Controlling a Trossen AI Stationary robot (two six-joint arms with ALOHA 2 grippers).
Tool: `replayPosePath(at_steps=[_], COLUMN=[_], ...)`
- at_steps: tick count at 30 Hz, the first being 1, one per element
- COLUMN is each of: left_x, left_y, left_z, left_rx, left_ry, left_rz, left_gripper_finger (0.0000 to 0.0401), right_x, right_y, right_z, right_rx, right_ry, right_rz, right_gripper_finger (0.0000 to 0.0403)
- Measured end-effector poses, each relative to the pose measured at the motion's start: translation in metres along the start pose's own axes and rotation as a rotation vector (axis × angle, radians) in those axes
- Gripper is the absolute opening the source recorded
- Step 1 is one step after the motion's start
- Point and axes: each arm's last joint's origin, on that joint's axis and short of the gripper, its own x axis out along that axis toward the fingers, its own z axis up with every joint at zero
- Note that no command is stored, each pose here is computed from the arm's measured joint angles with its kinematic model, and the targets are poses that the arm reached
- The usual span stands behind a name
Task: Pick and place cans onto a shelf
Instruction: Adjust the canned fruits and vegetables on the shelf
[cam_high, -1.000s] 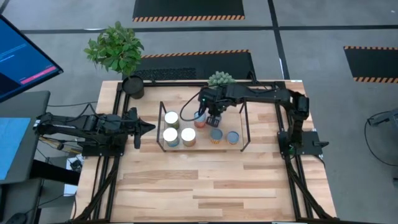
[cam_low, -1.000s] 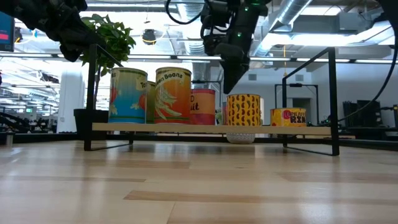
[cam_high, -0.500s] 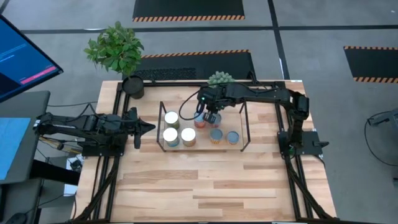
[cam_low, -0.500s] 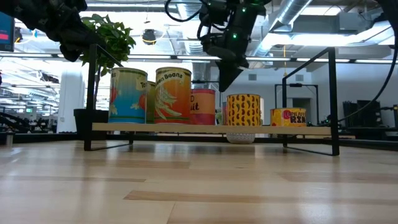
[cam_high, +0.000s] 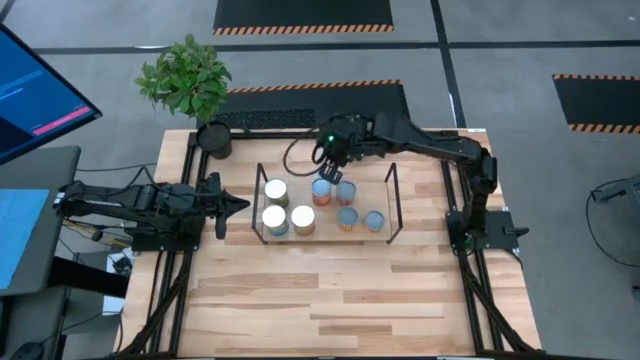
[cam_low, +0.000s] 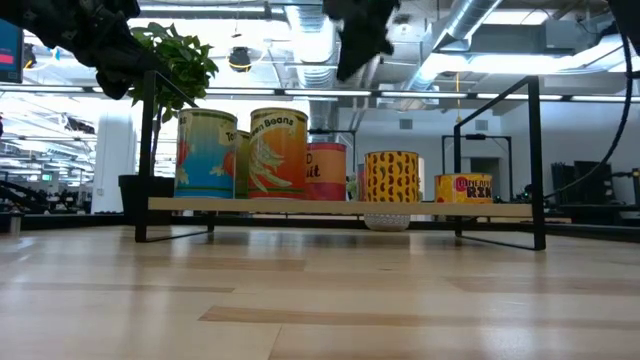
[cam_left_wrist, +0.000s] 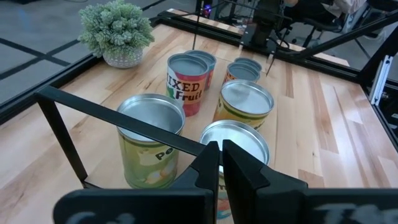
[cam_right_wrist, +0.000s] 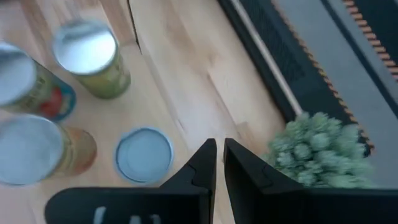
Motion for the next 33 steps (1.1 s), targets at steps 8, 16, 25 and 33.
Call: replayPosePath(at_steps=[8, 16, 25, 33], left_x=[0.000, 0.000, 0.000, 0.000], left_y=[0.000, 0.000, 0.000, 0.000], left_z=[0.000, 0.000, 0.000, 0.000], left_rx=[0.000, 0.003, 0.002, 0.002], left_ry=[0.000, -0.004, -0.003, -0.001], left_rz=[0.000, -0.001, -0.001, 0.000], left_gripper_finger=[0.0008, 0.0008, 0.0008, 0.0008], right_x=[-0.092, -0.142, -0.166, -0.165], right_y=[0.002, 0.006, 0.002, 0.003], right_z=[0.024, 0.010, -0.001, -0.005], right_rx=[-0.079, -0.153, -0.120, -0.111], right_ry=[-0.207, -0.336, -0.362, -0.324], right_rz=[0.058, 0.077, 0.106, 0.109], right_gripper_finger=[0.0054, 0.0054, 0.0054, 0.0054])
